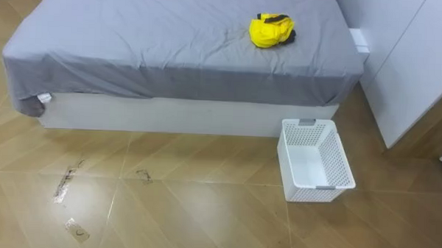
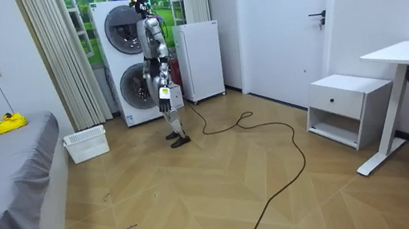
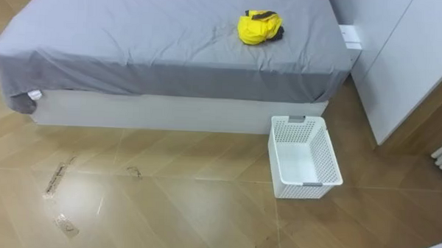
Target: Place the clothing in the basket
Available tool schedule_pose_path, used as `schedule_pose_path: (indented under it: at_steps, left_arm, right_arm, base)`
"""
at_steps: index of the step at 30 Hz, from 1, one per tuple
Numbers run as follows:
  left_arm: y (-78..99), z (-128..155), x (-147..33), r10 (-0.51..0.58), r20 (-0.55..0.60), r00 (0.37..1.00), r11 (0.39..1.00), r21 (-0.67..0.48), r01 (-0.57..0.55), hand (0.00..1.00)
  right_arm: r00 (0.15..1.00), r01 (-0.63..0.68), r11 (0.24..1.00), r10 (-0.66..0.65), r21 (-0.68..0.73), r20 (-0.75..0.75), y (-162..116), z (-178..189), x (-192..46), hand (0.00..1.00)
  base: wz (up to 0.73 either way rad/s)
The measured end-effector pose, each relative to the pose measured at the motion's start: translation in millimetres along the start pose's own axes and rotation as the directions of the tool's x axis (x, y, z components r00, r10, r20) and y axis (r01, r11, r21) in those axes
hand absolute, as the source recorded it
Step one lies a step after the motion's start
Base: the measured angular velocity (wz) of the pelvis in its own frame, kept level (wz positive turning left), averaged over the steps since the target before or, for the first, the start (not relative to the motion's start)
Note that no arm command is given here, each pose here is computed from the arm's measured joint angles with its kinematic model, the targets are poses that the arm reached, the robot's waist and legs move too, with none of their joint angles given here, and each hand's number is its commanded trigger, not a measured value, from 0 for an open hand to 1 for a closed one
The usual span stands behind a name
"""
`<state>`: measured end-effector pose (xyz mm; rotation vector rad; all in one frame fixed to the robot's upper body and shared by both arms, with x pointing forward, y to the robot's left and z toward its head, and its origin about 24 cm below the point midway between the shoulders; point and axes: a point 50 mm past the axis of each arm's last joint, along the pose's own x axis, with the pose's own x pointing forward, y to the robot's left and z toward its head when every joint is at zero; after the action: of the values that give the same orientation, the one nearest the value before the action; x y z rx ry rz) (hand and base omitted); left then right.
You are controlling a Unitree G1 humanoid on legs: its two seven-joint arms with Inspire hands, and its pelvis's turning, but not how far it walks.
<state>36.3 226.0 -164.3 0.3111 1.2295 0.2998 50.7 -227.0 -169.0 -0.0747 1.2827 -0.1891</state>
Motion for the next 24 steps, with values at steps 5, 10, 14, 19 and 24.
schedule_pose_path:
  at_steps: [5, 10, 14, 19, 24]
  left_arm:
    - [-0.1, -0.9, -0.1, 0.000, -0.004, 1.000, 1.000, 0.002, 0.000, 0.00]
    - [-0.4, -0.6, 0.0, -0.006, -0.003, 1.000, 1.000, 0.000, 0.006, 0.00]
    - [-0.7, -0.6, 0.1, -0.018, -0.003, 1.000, 1.000, 0.000, 0.018, 0.00]
    - [-0.8, -0.9, 0.0, -0.019, -0.005, 1.000, 1.000, -0.001, 0.018, 0.00]
    - [-1.2, -3.0, 0.1, -0.019, -0.022, 1.000, 0.999, -0.036, 0.018, 0.00]
  right_arm:
    - [1.000, -0.002, 1.000, 0.002, -0.004, 0.000, 0.5, 0.0, 0.0, 0.00]
    - [1.000, -0.007, 1.000, 0.007, 0.002, -0.002, 1.0, -0.3, 0.0, 0.00]
    - [1.000, -0.010, 1.000, 0.010, 0.009, -0.002, 1.5, -0.6, -0.1, 0.00]
    - [1.000, -0.015, 1.000, 0.015, 0.025, -0.003, 1.9, -0.9, -0.2, 0.00]
    - [1.000, -0.021, 0.999, 0.022, 0.044, -0.002, 2.1, -1.3, -0.3, 0.00]
  base:
    - [0.00]
    - [0.00]
    - [0.00]
    - [0.00]
    - [-0.02]
